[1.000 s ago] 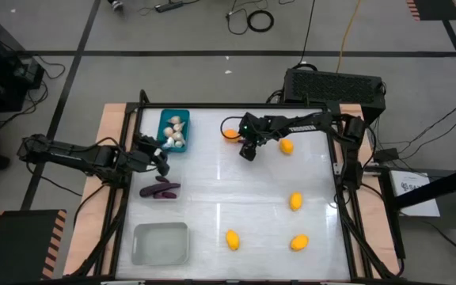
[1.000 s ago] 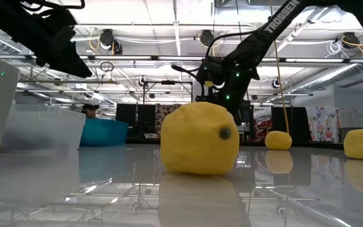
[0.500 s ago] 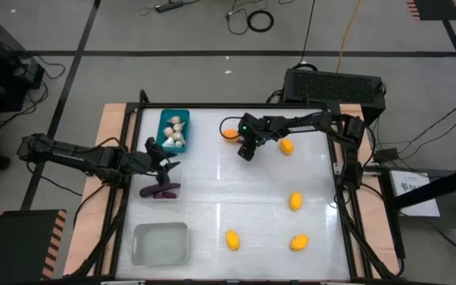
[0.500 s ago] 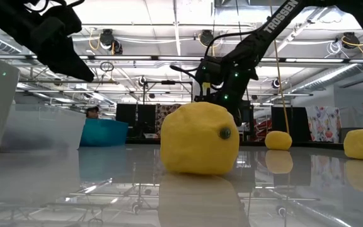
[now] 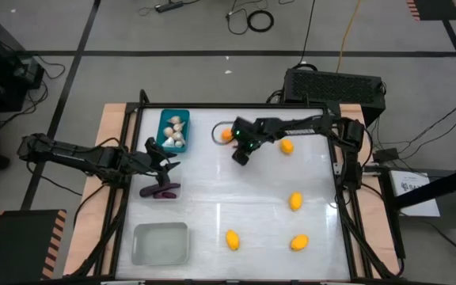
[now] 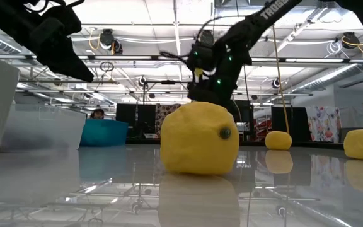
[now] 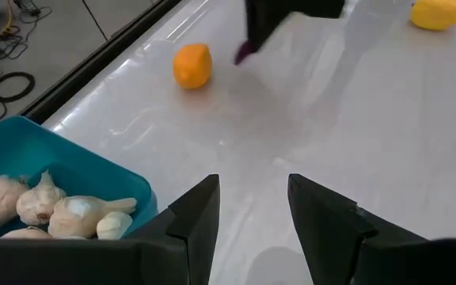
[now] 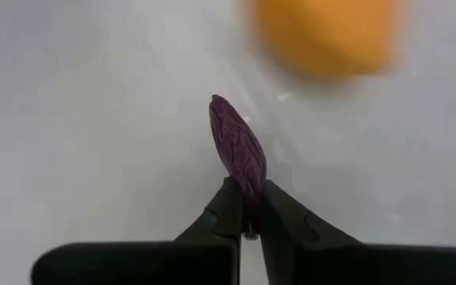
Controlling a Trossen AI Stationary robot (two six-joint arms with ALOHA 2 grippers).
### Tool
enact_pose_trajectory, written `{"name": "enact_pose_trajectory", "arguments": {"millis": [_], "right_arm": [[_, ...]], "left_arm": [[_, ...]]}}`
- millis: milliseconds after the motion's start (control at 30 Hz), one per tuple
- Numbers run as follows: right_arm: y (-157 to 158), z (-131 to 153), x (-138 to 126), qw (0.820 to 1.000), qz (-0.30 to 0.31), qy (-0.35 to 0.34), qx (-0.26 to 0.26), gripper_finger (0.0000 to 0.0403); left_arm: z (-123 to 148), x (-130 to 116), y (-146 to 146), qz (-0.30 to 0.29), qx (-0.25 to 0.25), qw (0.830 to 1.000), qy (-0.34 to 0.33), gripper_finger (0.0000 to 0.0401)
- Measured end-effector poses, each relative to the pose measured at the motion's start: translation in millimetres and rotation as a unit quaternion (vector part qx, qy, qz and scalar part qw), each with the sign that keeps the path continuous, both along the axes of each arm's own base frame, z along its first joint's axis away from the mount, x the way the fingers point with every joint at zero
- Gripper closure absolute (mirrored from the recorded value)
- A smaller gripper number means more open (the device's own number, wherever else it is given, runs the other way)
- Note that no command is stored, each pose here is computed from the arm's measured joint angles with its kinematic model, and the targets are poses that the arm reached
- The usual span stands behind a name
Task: Sort produce into baskets
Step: Put the eggplant into the transparent bin
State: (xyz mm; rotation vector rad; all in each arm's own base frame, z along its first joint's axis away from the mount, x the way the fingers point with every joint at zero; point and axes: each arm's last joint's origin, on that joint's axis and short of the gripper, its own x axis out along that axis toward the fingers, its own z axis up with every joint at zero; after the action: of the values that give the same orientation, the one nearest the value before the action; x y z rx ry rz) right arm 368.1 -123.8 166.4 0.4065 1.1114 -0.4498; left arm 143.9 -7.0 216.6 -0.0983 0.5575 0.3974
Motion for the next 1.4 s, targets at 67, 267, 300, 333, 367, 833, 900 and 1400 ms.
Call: {"name": "enact_pose_trajectory", "arguments": {"millis": [67,267,300,333,367,833,900,1400], "right_arm": [[20.1,4.4,9.8,1.0,0.027,-0.014,0.004,0.038],[87.9,16.6,43.8,0.985,0.114,-0.132,-0.016,0.0375],[99.7,18.9,51.1,0.977,0.129,-0.167,-0.021,0.0375],[111.0,20.7,58.2,0.968,0.145,-0.202,-0.028,0.0375],[121.0,20.5,65.7,0.957,0.16,-0.238,-0.038,0.0375],[172.0,-11.6,151.2,0.823,0.196,-0.524,-0.096,0.0372],[173.2,-16.3,164.2,0.828,0.197,-0.517,-0.095,0.0372],[169.9,2.6,193.5,0.869,0.218,-0.431,-0.109,0.0365]], "left_arm": [[0.0,0.0,0.0,0.0,0.0,1.0,0.0,0.0241],[0.1,-0.1,0.3,0.004,0.003,1.0,-0.001,0.0241],[0.0,-0.1,0.4,0.005,0.004,1.0,-0.001,0.0241],[0.1,-0.1,0.5,0.007,0.005,1.0,-0.001,0.0241],[0.1,0.0,0.6,0.009,0.007,1.0,-0.002,0.0241],[13.2,4.5,5.6,0.103,0.066,0.989,-0.077,0.0241],[14.5,4.4,6.7,0.124,0.075,0.986,-0.084,0.0241],[14.3,4.3,6.6,0.117,0.085,0.987,-0.076,0.0241]]}}
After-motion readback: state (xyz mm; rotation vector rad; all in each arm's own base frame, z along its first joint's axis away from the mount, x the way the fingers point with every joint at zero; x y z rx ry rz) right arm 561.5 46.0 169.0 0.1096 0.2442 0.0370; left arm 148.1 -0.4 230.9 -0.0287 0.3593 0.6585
